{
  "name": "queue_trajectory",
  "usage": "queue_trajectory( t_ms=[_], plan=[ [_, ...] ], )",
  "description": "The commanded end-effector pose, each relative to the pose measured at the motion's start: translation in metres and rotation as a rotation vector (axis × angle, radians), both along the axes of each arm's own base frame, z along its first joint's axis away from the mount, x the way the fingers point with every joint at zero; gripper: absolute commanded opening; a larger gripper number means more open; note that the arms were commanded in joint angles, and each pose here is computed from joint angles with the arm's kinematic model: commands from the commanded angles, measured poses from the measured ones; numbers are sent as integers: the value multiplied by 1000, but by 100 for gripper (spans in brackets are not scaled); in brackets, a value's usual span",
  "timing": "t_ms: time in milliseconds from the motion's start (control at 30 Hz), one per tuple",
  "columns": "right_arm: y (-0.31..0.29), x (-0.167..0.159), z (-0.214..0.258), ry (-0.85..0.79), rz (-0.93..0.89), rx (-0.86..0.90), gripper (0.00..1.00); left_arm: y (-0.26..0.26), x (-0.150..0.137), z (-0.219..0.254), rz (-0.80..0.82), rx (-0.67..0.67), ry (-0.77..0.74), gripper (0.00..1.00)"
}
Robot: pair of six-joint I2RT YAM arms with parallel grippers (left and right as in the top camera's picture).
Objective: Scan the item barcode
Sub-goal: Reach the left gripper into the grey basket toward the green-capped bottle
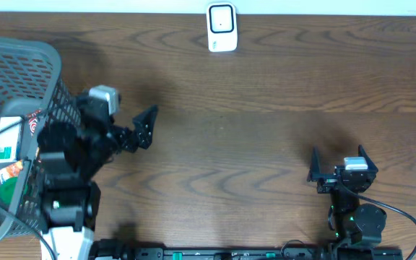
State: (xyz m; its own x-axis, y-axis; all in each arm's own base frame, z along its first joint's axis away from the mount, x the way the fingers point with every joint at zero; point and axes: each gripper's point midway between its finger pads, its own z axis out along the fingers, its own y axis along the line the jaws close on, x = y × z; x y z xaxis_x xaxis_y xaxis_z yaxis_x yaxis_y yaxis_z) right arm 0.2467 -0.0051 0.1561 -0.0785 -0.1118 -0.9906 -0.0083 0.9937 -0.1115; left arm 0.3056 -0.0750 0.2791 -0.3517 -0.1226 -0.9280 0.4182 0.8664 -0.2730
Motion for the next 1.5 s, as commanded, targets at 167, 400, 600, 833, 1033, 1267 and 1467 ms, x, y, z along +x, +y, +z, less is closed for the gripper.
queue_trajectory(
  t_ms=[167, 400, 600, 833, 1033, 1267, 1467],
  plan=[
    [1, 0, -1, 4, 5, -11, 99, -59, -18, 5, -448, -227, 115, 93],
    [1, 0, -1, 4, 5, -11, 99, -56, -12, 86, -469, -250, -51, 93],
    [1, 0, -1, 4, 5, -11, 99, 50, 24, 147, 29, -277, -19, 93],
    [1, 0, -1, 4, 5, -11, 99, 192, 29, 148, 603, -329, 48, 93],
    [1, 0, -1, 4, 5, -11, 99, 299, -52, 65, 1386, -243, 336, 93],
    [1, 0, -1, 4, 5, -11, 99, 304, -90, 37, 1539, -151, 493, 93],
    [1, 0, -1, 4, 5, -11, 99, 305, -93, 3, 1595, -228, 627, 93]
  ],
)
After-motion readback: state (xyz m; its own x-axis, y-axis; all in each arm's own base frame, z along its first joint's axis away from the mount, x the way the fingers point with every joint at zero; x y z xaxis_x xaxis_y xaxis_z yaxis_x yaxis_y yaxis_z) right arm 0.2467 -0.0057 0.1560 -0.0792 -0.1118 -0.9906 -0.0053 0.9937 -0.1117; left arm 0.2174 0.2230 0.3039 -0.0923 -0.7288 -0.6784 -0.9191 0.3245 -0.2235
